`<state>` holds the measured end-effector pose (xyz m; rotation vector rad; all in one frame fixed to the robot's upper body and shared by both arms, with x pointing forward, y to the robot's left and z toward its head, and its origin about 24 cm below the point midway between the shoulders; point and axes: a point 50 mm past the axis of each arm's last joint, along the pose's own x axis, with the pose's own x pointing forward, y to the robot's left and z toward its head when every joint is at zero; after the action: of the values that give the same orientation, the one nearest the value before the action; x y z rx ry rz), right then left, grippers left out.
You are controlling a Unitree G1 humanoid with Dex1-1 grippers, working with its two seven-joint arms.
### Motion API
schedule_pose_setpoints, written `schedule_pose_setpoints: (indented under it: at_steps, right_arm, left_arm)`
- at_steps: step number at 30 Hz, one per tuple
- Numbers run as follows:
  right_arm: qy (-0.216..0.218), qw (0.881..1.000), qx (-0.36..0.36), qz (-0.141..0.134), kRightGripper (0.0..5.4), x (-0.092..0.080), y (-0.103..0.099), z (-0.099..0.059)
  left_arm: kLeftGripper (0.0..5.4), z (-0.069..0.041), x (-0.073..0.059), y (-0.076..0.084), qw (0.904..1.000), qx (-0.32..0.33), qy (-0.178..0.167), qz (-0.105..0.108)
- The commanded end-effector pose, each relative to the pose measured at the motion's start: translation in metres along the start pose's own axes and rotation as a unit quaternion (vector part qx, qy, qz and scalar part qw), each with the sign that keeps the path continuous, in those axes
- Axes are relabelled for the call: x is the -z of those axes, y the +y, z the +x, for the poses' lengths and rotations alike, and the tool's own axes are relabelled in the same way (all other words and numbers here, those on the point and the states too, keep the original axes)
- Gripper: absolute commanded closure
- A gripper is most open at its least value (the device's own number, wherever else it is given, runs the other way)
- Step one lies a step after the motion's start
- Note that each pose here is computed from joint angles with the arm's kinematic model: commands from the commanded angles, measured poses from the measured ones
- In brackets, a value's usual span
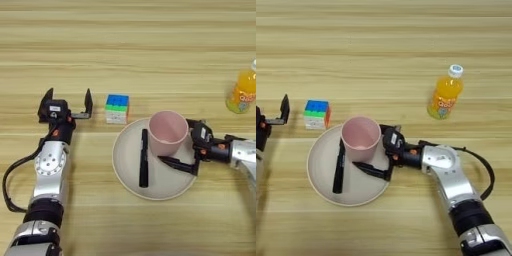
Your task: Move the objects on the table
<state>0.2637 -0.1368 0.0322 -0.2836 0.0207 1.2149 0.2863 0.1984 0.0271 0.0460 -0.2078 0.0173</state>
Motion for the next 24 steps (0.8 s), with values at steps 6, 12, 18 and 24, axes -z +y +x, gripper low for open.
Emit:
schedule_pose_setpoints:
  at_steps: [6,12,18,24]
  right_arm:
    - [0.000,1.000,-0.003,-0.013,0.96,-0.004,-0.002,0.005]
    - [-0.008,1.000,0.007,-0.014,1.35,-0.007,-0.004,0.006]
    - [-0.027,0.999,0.029,-0.014,1.35,-0.014,-0.011,0.007]
    - [-0.069,0.990,0.122,-0.009,1.35,-0.029,-0.036,0.007]
  left_arm:
    - [0.00,0.001,-0.002,-0.003,1.0000,0.003,-0.006,0.003]
    - [0.00,0.001,-0.002,-0.003,1.0000,0.003,-0.006,0.003]
    - [0.00,0.001,-0.002,-0.003,1.0000,0.003,-0.005,0.003]
    - [0.00,0.001,-0.002,-0.003,1.0000,0.003,-0.004,0.002]
